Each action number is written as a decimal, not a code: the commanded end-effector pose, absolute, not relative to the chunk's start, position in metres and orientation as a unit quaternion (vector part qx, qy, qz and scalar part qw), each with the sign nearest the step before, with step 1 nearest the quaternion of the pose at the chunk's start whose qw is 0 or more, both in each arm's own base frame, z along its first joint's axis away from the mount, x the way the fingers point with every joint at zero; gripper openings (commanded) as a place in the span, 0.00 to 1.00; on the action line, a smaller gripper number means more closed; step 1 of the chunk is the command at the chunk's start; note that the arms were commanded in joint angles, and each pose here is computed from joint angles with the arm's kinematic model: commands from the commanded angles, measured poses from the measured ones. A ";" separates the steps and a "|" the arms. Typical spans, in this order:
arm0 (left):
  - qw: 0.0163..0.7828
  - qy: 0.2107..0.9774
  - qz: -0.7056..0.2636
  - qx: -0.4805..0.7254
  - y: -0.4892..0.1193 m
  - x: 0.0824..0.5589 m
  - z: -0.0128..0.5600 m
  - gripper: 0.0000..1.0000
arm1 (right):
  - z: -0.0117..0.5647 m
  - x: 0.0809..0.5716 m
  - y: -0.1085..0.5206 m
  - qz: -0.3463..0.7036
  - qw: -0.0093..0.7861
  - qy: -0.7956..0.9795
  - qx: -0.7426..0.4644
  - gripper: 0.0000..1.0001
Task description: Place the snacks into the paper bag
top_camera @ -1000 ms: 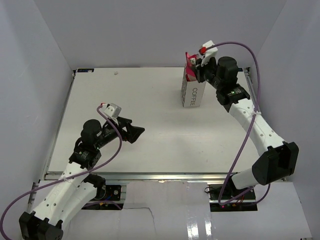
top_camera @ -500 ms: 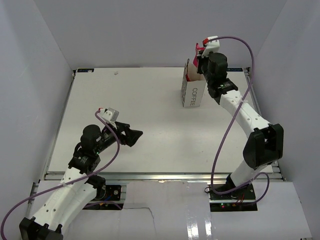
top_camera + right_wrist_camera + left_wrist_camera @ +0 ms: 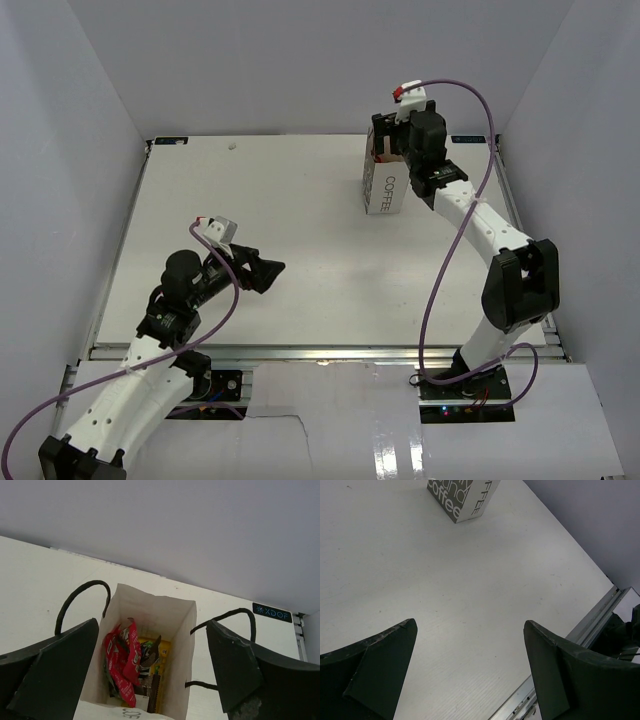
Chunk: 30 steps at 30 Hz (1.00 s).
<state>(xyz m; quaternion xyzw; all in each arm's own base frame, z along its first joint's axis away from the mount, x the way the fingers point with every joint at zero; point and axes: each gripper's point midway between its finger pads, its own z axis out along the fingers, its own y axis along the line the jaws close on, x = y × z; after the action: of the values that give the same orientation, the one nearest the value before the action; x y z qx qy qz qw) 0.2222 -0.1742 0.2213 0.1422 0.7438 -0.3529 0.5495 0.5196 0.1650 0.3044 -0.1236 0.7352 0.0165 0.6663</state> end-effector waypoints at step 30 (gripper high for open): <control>0.579 0.765 -0.279 0.049 -0.145 0.256 0.251 0.98 | 0.236 0.307 0.018 0.019 0.547 0.835 -0.051 0.90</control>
<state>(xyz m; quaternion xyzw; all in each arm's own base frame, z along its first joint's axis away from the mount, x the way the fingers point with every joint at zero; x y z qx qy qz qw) 0.2556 -0.1490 0.2320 0.0535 0.7729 -0.2824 0.5657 0.3062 0.0234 0.2272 -0.0754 0.8397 0.0182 0.5374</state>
